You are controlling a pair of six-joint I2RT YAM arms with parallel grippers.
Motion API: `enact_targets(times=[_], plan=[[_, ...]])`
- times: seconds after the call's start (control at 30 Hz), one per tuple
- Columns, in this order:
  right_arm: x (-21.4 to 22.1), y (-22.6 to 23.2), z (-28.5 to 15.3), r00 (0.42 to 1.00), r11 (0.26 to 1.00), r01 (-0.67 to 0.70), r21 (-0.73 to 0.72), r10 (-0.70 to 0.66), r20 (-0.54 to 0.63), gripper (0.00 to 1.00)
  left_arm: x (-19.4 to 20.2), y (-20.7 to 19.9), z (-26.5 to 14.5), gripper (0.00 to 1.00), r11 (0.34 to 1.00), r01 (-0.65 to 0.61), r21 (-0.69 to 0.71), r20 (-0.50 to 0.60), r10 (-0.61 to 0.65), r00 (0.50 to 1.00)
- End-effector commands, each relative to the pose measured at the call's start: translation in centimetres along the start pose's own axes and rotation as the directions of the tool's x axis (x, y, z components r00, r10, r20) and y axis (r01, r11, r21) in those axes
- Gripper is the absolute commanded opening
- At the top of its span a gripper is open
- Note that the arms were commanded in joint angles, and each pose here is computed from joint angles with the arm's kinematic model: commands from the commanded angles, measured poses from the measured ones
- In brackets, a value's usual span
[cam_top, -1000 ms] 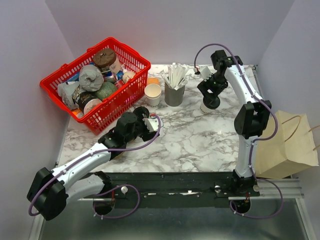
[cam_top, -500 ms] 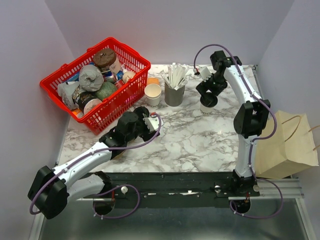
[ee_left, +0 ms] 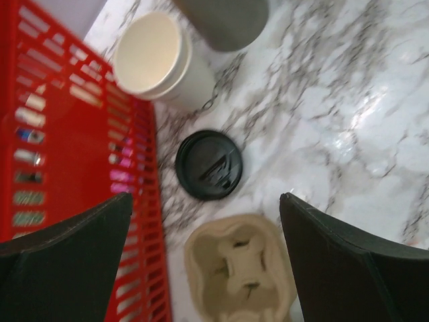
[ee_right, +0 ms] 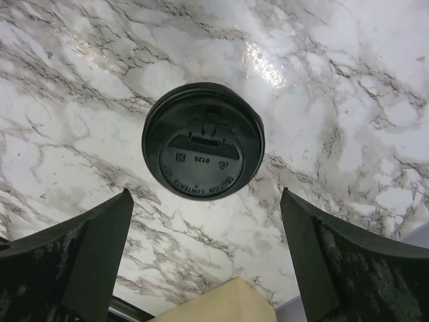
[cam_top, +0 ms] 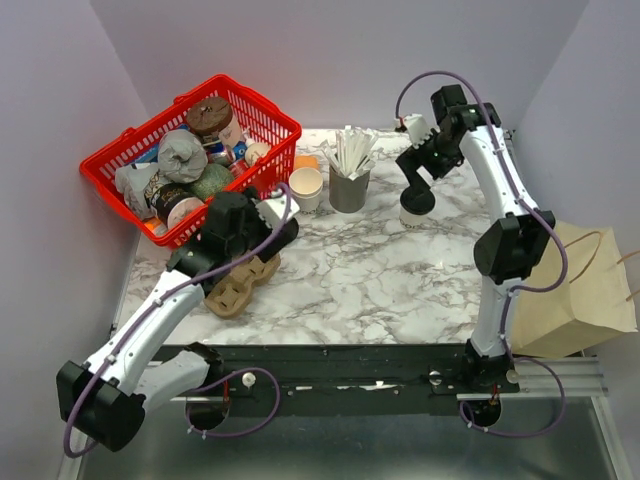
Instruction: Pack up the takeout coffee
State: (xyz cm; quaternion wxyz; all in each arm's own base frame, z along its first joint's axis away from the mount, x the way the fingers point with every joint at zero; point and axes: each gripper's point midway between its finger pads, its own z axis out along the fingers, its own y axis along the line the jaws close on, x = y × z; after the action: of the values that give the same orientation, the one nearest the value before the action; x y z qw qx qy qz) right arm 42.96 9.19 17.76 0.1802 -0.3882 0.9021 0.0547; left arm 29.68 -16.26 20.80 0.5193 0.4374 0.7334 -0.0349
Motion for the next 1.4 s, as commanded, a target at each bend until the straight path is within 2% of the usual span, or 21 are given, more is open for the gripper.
enact_targets(times=[0.0, 0.13, 0.2, 0.23, 0.27, 0.33, 0.37, 0.43, 0.47, 0.53, 0.63, 0.87, 0.97, 1.37], plan=[[-0.7, 2.7, -6.9, 0.993, 1.000, -0.028, 0.004, 0.027, 0.114, 1.00, 4.8, 0.3, -5.4, 0.97, 0.994, 0.103, 0.022, -0.272, -0.093, 0.958], [-3.4, 3.3, -10.9, 0.958, 0.999, -0.025, 0.033, 0.014, 0.287, 1.00, 7.4, -0.9, -7.6, 0.90, 0.988, 0.156, 0.022, -0.399, -0.134, 0.907], [-5.7, 2.8, -13.4, 0.907, 0.995, -0.029, 0.091, -0.012, 0.421, 1.00, 8.6, -1.8, -7.5, 0.88, 0.983, 0.184, 0.025, -0.435, -0.155, 0.887], [-5.1, 3.5, -14.4, 0.889, 0.993, -0.041, 0.107, -0.012, 0.458, 1.00, 9.0, -2.0, -7.4, 0.84, 0.981, 0.191, 0.027, -0.445, -0.159, 0.881], [-7.3, 2.8, -15.9, 0.819, 0.987, -0.036, 0.157, -0.061, 0.570, 1.00, 9.6, -2.3, -7.2, 0.83, 0.980, 0.194, 0.034, -0.463, -0.157, 0.872], [-6.3, 4.3, -16.5, 0.766, 0.985, -0.063, 0.159, -0.054, 0.641, 1.00, 10.0, -2.2, -6.7, 0.82, 0.979, 0.200, 0.031, -0.459, -0.164, 0.873], [-7.7, 4.0, -17.4, 0.697, 0.981, -0.077, 0.178, -0.075, 0.714, 1.00, 10.3, -2.3, -6.7, 0.82, 0.977, 0.208, 0.036, -0.459, -0.169, 0.872], [-7.8, 5.2, -18.3, 0.641, 0.987, -0.097, 0.132, -0.040, 0.767, 1.00, 10.6, -2.3, -6.7, 0.82, 0.979, 0.197, 0.047, -0.463, -0.153, 0.873], [-8.0, 6.5, -18.2, 0.620, 0.995, -0.055, 0.085, -0.032, 0.784, 1.00, 10.7, -2.2, -6.6, 0.81, 0.980, 0.193, 0.047, -0.468, -0.149, 0.871], [-8.2, 7.4, -17.7, 0.621, 0.999, -0.048, 0.010, 0.022, 0.783, 1.00, 11.1, -2.4, -6.5, 0.79, 0.978, 0.197, 0.066, -0.491, -0.140, 0.860], [-8.0, 7.8, -16.2, 0.655, 0.993, -0.083, -0.079, 0.114, 0.747, 1.00, 11.1, -1.9, -6.1, 0.78, 0.978, 0.203, 0.055, -0.507, -0.147, 0.849], [-7.4, 8.7, -15.9, 0.667, 0.993, -0.062, -0.101, 0.117, 0.736, 1.00, 12.4, -2.0, -5.8, 0.73, 0.961, 0.274, 0.044, -0.590, -0.196, 0.783], [-7.3, 8.6, -15.9, 0.671, 0.993, -0.066, -0.102, 0.120, 0.732, 1.00, 12.8, -1.8, -5.7, 0.73, 0.958, 0.285, 0.020, -0.593, -0.218, 0.775], [-7.5, 8.5, -15.2, 0.675, 0.989, -0.078, -0.124, 0.144, 0.724, 1.00, 14.2, -3.2, -4.9, 0.67, 0.938, 0.341, 0.070, -0.652, -0.216, 0.727]])
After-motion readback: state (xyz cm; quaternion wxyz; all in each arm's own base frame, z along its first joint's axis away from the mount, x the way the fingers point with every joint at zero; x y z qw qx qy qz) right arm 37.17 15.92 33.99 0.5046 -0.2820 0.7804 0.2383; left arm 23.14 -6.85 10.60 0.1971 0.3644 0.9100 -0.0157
